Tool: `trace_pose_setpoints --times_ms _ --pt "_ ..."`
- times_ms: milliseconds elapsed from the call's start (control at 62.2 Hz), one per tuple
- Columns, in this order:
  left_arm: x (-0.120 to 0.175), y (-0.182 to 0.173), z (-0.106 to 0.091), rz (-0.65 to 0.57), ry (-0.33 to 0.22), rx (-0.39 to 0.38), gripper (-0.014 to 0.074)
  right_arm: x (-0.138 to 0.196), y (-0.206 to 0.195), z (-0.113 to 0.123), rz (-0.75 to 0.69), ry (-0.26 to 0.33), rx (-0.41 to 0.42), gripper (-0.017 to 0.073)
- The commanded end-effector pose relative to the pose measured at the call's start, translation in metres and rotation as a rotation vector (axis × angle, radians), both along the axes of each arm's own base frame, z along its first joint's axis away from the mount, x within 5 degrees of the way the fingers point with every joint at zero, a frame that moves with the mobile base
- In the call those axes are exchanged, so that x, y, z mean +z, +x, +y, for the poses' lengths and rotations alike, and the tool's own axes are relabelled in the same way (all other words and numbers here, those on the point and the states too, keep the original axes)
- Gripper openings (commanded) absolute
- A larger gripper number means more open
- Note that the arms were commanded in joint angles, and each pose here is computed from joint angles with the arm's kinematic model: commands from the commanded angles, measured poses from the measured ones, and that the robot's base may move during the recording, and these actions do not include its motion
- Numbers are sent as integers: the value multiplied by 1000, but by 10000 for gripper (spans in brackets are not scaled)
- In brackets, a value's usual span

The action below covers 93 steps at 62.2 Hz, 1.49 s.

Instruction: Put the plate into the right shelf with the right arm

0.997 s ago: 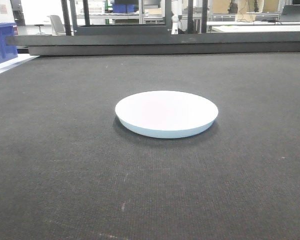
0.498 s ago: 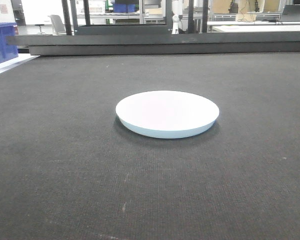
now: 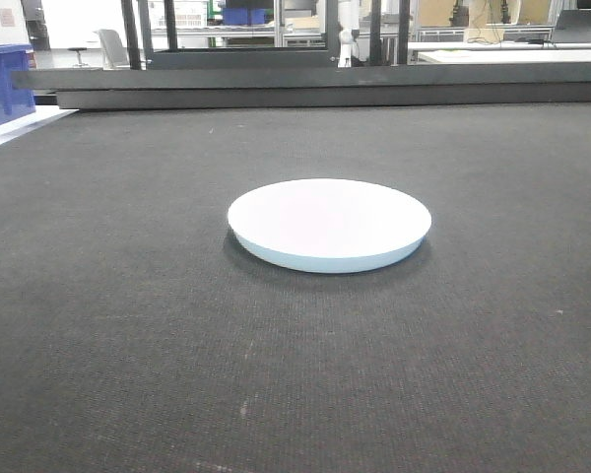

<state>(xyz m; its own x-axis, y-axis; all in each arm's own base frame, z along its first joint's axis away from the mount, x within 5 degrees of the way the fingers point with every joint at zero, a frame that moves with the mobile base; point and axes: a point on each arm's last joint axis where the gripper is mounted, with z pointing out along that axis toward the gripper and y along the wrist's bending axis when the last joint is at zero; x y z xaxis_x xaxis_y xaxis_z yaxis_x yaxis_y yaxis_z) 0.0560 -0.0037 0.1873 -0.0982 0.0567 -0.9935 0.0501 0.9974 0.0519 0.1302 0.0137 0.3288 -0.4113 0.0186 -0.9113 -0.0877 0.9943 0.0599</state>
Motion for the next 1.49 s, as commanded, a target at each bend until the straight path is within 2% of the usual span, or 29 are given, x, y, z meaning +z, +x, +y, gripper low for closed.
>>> trace_pose_setpoints --times_ms 0,113,257,321,466,579,788,1029,1302,1479 --pt "5 0 1 -82 -13 12 -47 24 30 10 -2 4 42 523" --pt "5 0 1 -82 -13 12 -47 34 67 30 115 28 98 523" --pt "5 0 1 -82 -13 12 -47 36 118 70 229 50 161 522" --pt "5 0 1 -82 -13 12 -47 31 136 85 279 43 175 522" --pt "5 0 1 -82 -13 12 -47 11 176 117 367 -18 178 522" --pt "5 0 1 -82 -13 12 -47 -9 202 135 408 -46 171 522" --pt "5 0 1 -82 -13 12 -47 -41 230 144 428 -96 164 515" --pt "5 0 1 -82 -13 12 -47 -66 245 150 426 -107 175 355" --pt "5 0 1 -82 -13 12 -47 -83 255 144 447 -146 159 351" --pt "5 0 1 -82 -13 12 -47 -85 259 143 429 -140 161 350"
